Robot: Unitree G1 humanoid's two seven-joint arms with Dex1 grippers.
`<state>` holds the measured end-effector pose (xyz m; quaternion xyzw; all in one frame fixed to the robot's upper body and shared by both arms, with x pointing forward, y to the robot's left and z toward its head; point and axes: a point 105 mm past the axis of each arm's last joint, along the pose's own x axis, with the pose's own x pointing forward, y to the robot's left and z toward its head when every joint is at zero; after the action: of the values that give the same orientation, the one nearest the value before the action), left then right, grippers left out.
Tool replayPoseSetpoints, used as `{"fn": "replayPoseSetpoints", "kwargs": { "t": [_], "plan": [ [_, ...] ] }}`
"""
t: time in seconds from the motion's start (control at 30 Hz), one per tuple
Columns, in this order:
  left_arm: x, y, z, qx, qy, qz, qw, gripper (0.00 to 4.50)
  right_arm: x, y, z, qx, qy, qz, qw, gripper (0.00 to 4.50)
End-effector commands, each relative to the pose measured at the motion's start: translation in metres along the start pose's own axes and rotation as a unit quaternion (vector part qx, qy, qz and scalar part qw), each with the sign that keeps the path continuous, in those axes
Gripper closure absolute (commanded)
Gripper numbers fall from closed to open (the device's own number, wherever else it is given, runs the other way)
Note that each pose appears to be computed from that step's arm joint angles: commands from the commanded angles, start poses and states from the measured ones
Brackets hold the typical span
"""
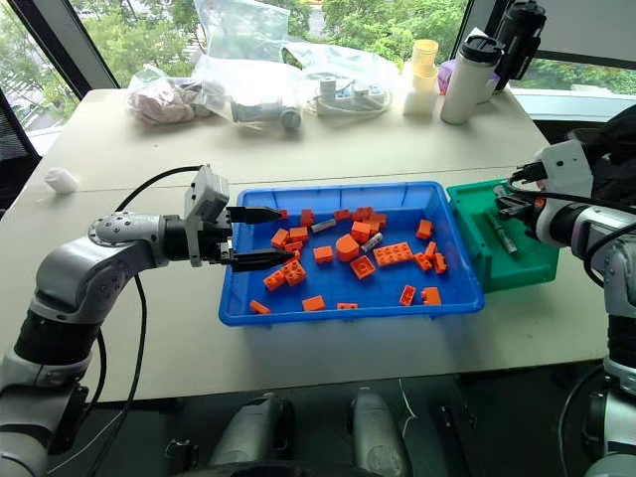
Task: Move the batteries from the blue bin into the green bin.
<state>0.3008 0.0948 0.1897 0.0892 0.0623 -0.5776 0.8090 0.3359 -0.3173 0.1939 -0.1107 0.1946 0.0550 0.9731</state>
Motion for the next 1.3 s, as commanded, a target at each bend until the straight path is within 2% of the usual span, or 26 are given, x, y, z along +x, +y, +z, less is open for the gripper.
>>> {"fn": "replayPoseSetpoints", "kwargs": {
  "t": [0.03, 0.13, 0.17, 0.33, 0.4, 0.47, 0.57, 0.67, 0.73, 0.9, 1.0, 1.17, 1.3],
  "plan": [
    [-0.007, -0.001, 0.01, 0.025, -0.007, 0.005, 1.0, 0.0, -0.007, -0.009, 0.01, -0.015, -0.016, -0.023, 0.999, 4.46],
    [-0.017, 0.002, 0.011, 0.025, 0.0, 0.019, 0.999, 0.0, -0.004, -0.01, 0.001, -0.015, 0.001, -0.027, 1.0, 4.46],
    [-0.019, 0.003, 0.011, 0.026, 0.002, 0.022, 0.999, 0.0, -0.004, -0.011, 0.0, -0.015, 0.003, -0.028, 1.0, 3.44],
    [-0.026, 0.004, 0.013, 0.029, 0.006, 0.027, 0.999, 0.0, -0.003, -0.015, 0.006, -0.02, -0.005, -0.04, 0.999, 1.13],
    [-0.028, 0.008, 0.015, 0.033, 0.005, 0.036, 0.999, 0.0, -0.004, -0.017, 0.016, -0.029, -0.018, -0.048, 0.998, 1.13],
    [-0.033, 0.014, 0.017, 0.036, 0.005, 0.051, 0.998, 0.0, -0.005, -0.005, 0.04, -0.042, -0.055, -0.026, 0.997, 1.13],
    [-0.043, 0.021, 0.02, 0.035, 0.004, 0.072, 0.997, 0.0, -0.006, 0.034, 0.08, -0.028, -0.125, 0.067, 0.989, 1.13],
    [-0.055, 0.025, 0.021, 0.035, 0.011, 0.085, 0.996, 0.0, 0.0, 0.085, 0.102, -0.019, -0.164, 0.185, 0.969, 1.13],
    [-0.061, 0.027, 0.022, 0.036, 0.019, 0.091, 0.995, 0.0, 0.006, 0.111, 0.103, -0.033, -0.17, 0.237, 0.956, 1.13],
    [-0.081, 0.029, 0.019, 0.04, 0.063, 0.104, 0.992, 0.0, 0.028, 0.164, 0.084, -0.13, -0.151, 0.344, 0.918, 1.13],
    [-0.087, 0.03, 0.015, 0.042, 0.08, 0.112, 0.99, 0.0, 0.035, 0.172, 0.082, -0.151, -0.148, 0.361, 0.908, 1.13],
    [-0.099, 0.009, 0.004, 0.015, 0.099, 0.095, 0.99, 0.0, 0.05, 0.208, 0.065, -0.219, -0.116, 0.432, 0.867, 1.13],
    [-0.102, 0.01, 0.003, 0.017, 0.102, 0.113, 0.988, 0.0, 0.067, 0.216, 0.064, -0.221, -0.106, 0.435, 0.867, 1.13]
  ]
}}
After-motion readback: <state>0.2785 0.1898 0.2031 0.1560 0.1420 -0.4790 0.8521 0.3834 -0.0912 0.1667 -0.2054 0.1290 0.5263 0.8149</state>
